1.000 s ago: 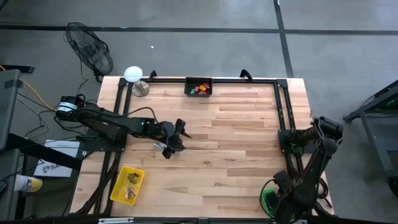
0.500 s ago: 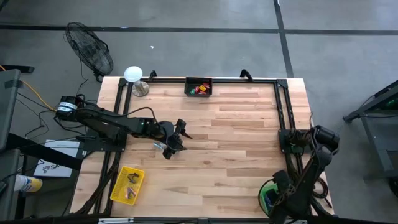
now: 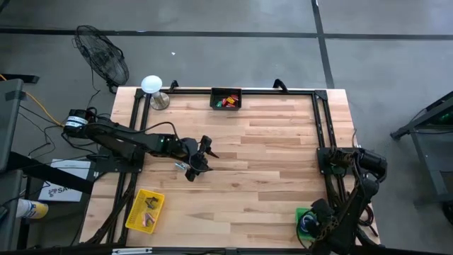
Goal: Pick and place Stapler, Stapler remover, tape
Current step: Put the pink tape into the green bin
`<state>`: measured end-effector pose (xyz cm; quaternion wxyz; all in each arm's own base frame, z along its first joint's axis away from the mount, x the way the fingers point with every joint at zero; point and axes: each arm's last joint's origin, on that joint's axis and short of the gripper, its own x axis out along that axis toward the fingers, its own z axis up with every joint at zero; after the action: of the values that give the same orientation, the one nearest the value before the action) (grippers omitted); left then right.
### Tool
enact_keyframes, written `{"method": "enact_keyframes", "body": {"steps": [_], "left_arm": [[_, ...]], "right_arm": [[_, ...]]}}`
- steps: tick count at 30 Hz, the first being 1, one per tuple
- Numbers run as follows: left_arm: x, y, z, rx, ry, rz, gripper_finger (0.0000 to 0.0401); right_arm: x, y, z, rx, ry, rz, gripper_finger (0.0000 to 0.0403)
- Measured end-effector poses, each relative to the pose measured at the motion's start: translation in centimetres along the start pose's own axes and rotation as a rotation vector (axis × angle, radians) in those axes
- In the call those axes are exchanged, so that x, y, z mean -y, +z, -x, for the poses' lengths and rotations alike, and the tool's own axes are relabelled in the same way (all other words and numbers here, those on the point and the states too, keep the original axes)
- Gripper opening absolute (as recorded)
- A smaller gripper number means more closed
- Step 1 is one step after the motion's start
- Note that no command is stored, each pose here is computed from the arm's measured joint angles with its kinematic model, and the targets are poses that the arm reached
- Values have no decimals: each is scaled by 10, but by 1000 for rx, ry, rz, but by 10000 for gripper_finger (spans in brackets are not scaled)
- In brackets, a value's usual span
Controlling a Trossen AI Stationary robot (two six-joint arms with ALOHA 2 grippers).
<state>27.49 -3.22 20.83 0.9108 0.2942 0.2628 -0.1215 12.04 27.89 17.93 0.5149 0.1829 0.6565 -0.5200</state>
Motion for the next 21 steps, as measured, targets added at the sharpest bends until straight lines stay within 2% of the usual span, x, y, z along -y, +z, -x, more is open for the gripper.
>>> {"method": "enact_keyframes", "body": {"steps": [6,21], "left_arm": [[0,0,0,0,0,0,259],[0,0,0,0,0,0,259]], "right_arm": [[1,3,3,-2,9,17,136],[31,18,36,-94,167,49,207]]}}
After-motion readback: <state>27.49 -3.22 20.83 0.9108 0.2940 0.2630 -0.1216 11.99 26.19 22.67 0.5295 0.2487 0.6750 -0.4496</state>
